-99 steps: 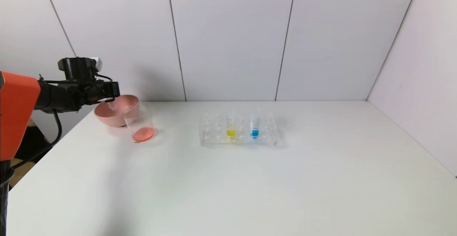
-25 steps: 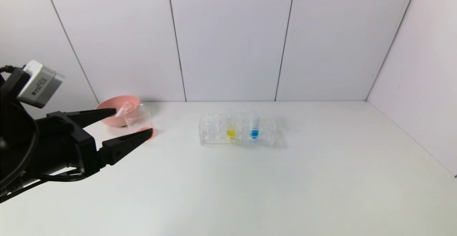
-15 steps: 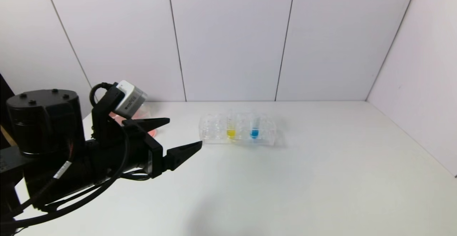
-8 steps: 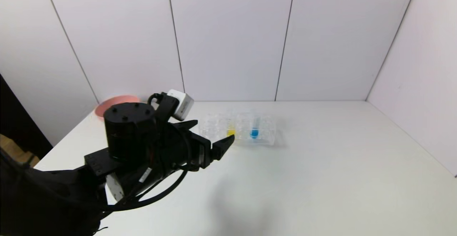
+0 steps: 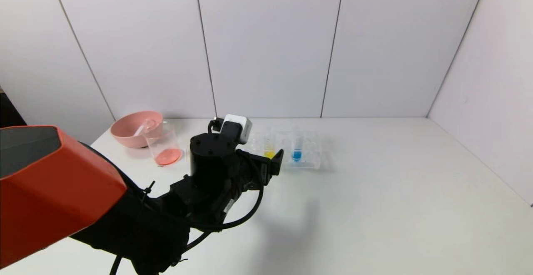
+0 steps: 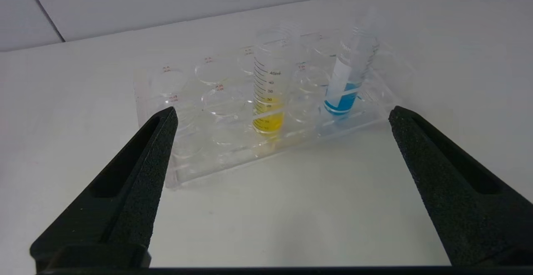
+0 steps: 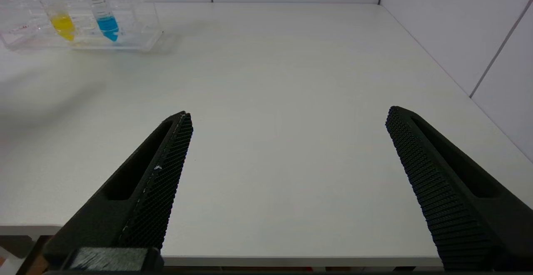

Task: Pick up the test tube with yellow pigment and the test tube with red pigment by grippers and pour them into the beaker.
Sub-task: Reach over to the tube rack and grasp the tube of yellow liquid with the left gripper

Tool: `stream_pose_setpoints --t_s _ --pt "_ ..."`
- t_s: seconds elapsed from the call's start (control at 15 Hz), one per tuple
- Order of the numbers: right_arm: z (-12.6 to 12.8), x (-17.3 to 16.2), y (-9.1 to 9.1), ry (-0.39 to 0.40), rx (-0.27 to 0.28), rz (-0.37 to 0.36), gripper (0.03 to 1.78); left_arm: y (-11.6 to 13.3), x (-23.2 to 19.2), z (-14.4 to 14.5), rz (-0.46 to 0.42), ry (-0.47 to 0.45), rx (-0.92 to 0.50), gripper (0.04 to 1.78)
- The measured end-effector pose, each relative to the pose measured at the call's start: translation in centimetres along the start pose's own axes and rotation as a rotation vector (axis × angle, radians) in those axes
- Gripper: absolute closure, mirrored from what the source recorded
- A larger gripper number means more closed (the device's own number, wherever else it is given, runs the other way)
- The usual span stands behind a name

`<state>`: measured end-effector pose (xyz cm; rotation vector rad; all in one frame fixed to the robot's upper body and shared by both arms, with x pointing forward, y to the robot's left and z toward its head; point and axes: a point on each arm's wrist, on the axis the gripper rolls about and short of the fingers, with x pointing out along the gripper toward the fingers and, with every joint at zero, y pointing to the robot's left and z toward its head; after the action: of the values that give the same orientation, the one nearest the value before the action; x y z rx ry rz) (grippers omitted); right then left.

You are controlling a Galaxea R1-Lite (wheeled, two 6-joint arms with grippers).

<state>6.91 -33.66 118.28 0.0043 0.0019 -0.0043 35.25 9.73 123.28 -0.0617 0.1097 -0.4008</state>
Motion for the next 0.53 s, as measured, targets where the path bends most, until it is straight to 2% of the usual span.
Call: stream_pose_setpoints --t_s 0.2,0.53 --pt "0.0 0.0 0.0 0.000 0.000 0.000 0.11 -0.6 1.5 -0.8 0.050 -0.019 -0.001 0.05" --pt "0.0 0.0 0.0 0.000 0.000 0.000 0.11 -1.2 3.8 -1.8 0.066 -0.030 -0.004 0.05"
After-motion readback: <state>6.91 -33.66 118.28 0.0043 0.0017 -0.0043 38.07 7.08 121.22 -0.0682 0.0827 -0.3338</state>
